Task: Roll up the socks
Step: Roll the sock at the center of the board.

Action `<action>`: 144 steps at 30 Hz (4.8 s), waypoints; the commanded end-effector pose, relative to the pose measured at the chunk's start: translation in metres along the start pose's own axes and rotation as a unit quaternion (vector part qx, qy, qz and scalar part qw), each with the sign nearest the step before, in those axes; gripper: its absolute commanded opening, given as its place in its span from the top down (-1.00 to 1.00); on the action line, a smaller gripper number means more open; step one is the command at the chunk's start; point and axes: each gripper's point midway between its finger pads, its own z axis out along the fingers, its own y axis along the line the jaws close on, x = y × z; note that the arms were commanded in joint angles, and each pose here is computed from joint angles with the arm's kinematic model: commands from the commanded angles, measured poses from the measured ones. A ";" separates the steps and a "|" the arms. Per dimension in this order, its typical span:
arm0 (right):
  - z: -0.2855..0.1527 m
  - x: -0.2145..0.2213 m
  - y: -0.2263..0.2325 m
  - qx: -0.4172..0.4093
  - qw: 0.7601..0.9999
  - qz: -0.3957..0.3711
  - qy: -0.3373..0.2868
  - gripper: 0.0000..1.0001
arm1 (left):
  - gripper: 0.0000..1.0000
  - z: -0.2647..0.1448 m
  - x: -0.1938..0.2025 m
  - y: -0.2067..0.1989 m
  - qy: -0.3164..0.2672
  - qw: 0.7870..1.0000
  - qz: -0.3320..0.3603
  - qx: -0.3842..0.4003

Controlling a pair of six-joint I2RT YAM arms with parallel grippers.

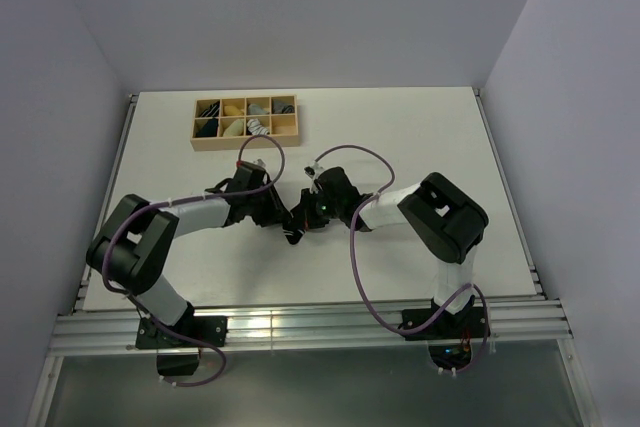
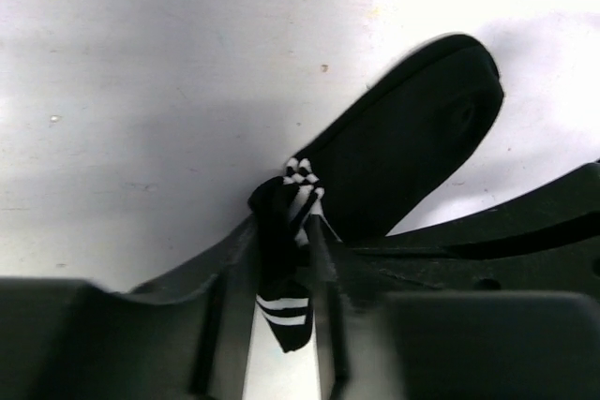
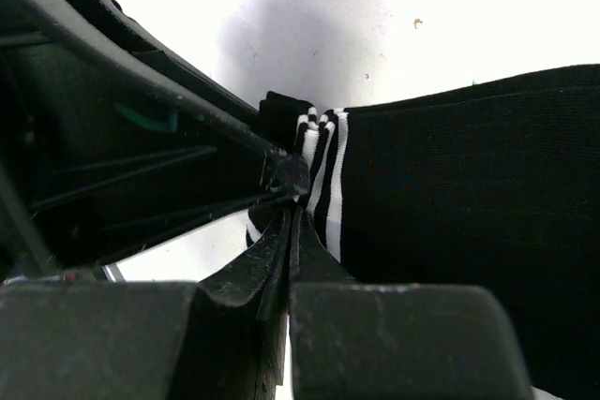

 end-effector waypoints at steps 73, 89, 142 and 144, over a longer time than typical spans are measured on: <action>-0.052 0.008 -0.036 0.145 0.985 -0.082 -0.046 0.31 | 0.99 -0.012 0.011 0.035 0.016 0.987 0.054 -0.148; -0.040 0.002 0.052 0.160 0.926 -0.320 -0.120 0.09 | 0.99 -0.012 0.015 0.025 0.043 0.983 0.061 -0.165; -0.037 0.045 -0.019 -0.086 0.992 0.096 -0.005 1.00 | -0.09 -0.041 0.002 -0.017 -0.046 0.998 -0.004 -0.037; -0.036 0.044 -0.024 -0.092 0.989 0.115 -0.006 1.00 | -0.08 -0.038 0.006 -0.018 -0.035 0.999 0.000 -0.028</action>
